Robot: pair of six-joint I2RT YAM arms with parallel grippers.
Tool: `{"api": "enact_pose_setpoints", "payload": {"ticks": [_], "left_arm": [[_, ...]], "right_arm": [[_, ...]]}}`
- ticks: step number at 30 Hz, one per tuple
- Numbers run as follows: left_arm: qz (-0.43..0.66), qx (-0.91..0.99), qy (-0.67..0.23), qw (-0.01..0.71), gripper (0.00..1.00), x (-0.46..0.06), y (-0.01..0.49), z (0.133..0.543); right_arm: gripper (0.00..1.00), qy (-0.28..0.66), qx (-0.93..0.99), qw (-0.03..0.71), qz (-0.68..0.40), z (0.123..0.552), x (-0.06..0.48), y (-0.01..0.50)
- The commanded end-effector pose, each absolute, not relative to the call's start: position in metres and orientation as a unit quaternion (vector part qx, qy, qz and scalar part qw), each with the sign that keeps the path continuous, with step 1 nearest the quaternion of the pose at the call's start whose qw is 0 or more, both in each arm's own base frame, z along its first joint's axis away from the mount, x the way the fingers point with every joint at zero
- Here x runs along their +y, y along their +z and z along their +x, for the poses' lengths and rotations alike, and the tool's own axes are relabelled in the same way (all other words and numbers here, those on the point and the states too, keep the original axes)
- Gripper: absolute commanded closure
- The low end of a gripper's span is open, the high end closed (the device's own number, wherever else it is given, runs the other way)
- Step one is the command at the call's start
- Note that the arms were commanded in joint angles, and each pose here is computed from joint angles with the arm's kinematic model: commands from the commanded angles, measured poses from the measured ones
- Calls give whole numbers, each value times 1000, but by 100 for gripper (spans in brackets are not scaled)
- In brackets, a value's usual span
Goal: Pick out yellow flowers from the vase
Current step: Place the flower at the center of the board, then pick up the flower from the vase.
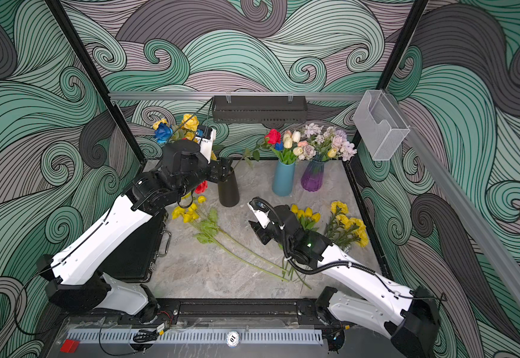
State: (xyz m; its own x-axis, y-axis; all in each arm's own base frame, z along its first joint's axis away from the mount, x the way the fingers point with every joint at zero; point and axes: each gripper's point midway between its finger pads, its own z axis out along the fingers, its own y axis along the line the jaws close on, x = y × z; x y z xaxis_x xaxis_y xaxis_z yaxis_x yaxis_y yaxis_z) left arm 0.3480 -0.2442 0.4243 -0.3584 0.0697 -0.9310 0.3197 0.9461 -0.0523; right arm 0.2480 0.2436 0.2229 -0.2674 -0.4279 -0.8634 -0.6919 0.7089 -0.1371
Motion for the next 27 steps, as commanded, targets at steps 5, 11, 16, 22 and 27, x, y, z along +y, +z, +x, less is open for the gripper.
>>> {"api": "enact_pose_setpoints", "payload": {"ticks": [5, 11, 16, 22, 27], "left_arm": [[75, 843, -86, 526, 21, -229, 417, 365], [50, 866, -48, 495, 20, -225, 388, 392], [41, 878, -55, 474, 20, -233, 364, 412], [35, 893, -50, 445, 20, -242, 332, 429], [26, 904, -31, 426, 20, -240, 311, 435]], "right_arm": [[46, 138, 777, 516, -334, 255, 238, 236], [46, 142, 779, 510, -338, 255, 241, 232], [45, 146, 778, 508, -340, 254, 242, 230], [44, 149, 777, 509, -340, 253, 242, 227], [44, 153, 778, 505, -340, 253, 244, 222]]}}
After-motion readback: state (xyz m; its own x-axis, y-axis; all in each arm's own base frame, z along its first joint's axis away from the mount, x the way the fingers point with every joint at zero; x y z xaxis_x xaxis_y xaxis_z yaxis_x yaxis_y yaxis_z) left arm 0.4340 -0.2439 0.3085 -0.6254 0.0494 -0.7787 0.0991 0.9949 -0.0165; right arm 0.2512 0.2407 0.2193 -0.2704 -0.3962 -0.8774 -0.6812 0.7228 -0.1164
